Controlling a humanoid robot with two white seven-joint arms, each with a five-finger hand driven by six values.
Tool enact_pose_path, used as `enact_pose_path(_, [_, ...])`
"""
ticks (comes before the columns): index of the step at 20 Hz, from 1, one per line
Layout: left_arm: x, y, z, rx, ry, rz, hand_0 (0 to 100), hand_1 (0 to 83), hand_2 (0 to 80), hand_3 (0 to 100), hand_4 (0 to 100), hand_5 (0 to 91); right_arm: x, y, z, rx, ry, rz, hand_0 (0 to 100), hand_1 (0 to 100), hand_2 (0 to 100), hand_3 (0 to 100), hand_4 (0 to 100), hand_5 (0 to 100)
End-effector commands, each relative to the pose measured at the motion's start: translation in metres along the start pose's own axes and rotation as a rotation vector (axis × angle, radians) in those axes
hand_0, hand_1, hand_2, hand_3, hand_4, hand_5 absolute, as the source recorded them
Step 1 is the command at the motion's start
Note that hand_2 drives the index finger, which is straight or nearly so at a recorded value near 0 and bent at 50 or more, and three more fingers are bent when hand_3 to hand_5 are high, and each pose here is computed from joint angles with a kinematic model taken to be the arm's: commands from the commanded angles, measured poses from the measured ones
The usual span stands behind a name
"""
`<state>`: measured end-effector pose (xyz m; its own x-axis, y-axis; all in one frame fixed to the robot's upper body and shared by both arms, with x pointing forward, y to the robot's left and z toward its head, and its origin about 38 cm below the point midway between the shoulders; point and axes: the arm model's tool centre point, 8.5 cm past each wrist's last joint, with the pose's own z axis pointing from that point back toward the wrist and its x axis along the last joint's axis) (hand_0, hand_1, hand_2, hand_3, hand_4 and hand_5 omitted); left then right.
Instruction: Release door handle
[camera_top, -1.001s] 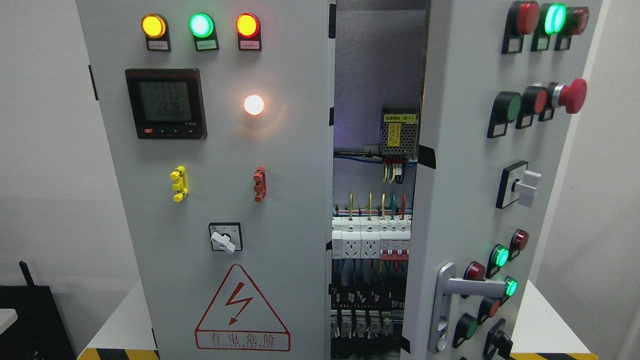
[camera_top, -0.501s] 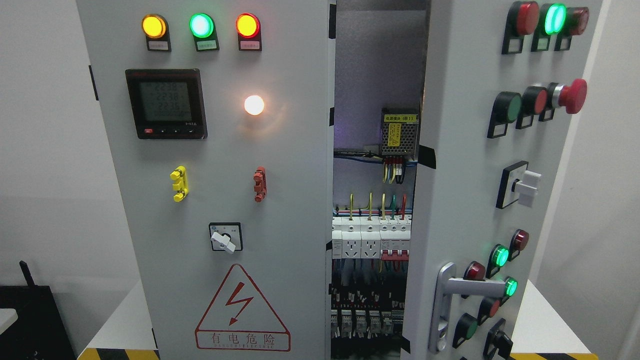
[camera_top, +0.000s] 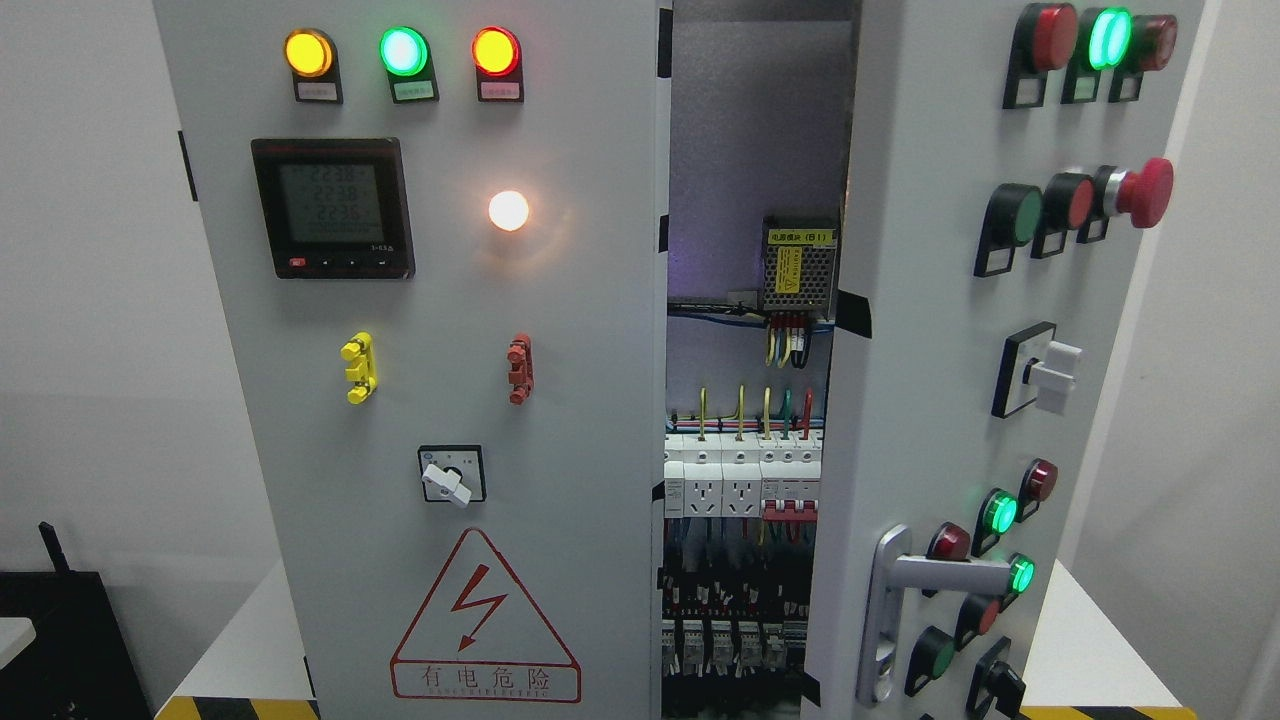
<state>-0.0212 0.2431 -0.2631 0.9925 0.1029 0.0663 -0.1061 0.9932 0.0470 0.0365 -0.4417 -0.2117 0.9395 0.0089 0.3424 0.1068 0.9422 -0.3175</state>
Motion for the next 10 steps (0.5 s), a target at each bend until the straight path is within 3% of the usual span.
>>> enact_pose_path(1, [0.01,-0.002,-0.001,-0.006,-0.03,-0.001,12,38.9,0.0,0,0,0.0,-0.09,0.077,0.025,0.191,0.277,0.008,47,19,0,5,0,0])
enact_pose_path(4, [0.01,-0.002,-0.001,-0.006,-0.03,-0.001,12,38.9,0.0,0,0,0.0,-0.096,0.089,0.028,0.217,0.31,0.018,46,18,0,0,0,0])
enact_pose_path(10, [0.01,-0.002,-0.001,-0.006,-0.03,-0.001,12,38.9,0.0,0,0,0.0,-0.111,0.119,0.039,0.325,0.395,0.095,45,16,0,0,0,0])
